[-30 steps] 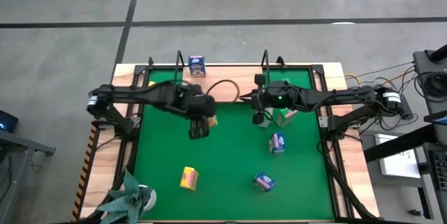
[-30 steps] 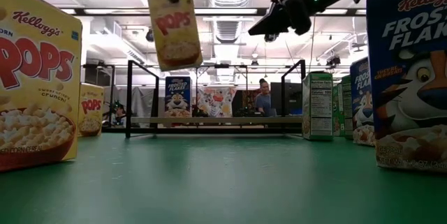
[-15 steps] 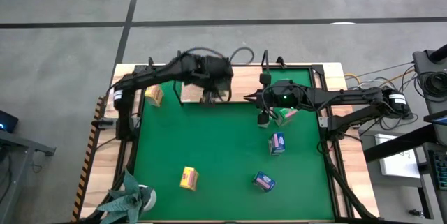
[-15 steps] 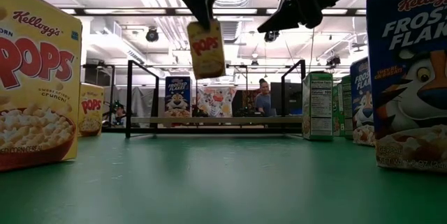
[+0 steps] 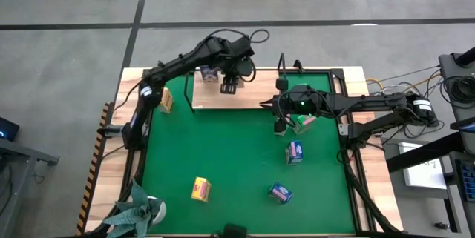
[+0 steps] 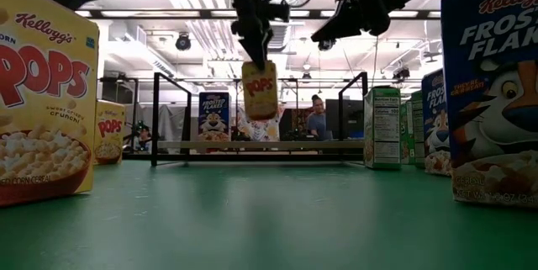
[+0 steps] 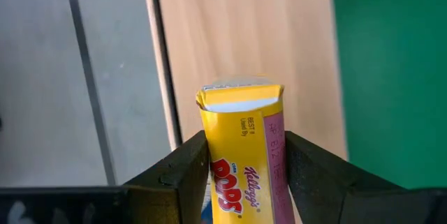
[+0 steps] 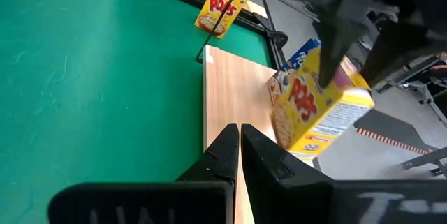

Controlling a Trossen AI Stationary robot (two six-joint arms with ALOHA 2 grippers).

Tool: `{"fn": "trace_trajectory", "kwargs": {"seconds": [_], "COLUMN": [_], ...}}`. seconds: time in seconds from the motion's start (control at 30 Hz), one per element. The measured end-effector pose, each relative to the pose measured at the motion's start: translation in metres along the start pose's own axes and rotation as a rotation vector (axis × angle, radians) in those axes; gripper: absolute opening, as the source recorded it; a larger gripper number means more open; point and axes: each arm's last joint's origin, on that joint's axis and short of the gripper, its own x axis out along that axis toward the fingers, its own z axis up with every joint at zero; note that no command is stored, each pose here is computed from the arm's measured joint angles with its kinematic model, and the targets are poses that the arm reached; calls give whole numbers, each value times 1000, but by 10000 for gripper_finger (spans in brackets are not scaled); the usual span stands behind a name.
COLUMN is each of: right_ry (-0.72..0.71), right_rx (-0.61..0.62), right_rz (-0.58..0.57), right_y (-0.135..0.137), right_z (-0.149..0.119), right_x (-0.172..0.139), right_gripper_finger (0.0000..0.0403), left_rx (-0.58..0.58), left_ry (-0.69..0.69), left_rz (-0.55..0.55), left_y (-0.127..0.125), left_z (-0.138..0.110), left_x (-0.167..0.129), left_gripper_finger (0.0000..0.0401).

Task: Stack cereal on shelf
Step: Put the middle yellow cereal box on the shelf

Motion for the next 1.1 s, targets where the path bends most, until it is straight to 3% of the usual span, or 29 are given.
{"fn": "trace_trajectory", "kwargs": {"seconds": [0.43,1.1], "right_ry": [4,6], "right_rx": [1,7], "right_rz": [2,3], "right_y": [0,0], "right_z": [0,-1], "right_x": [0,0], "right_gripper_finger": [9,9], "left_rx": [-56,-73], "left_ry": [-23,-7], "left_rz": [-7,-54], "left_y": [31,35], "left_z": [-19,-18], "left_x": [17,45], "left_gripper_finger": [158,158]}}
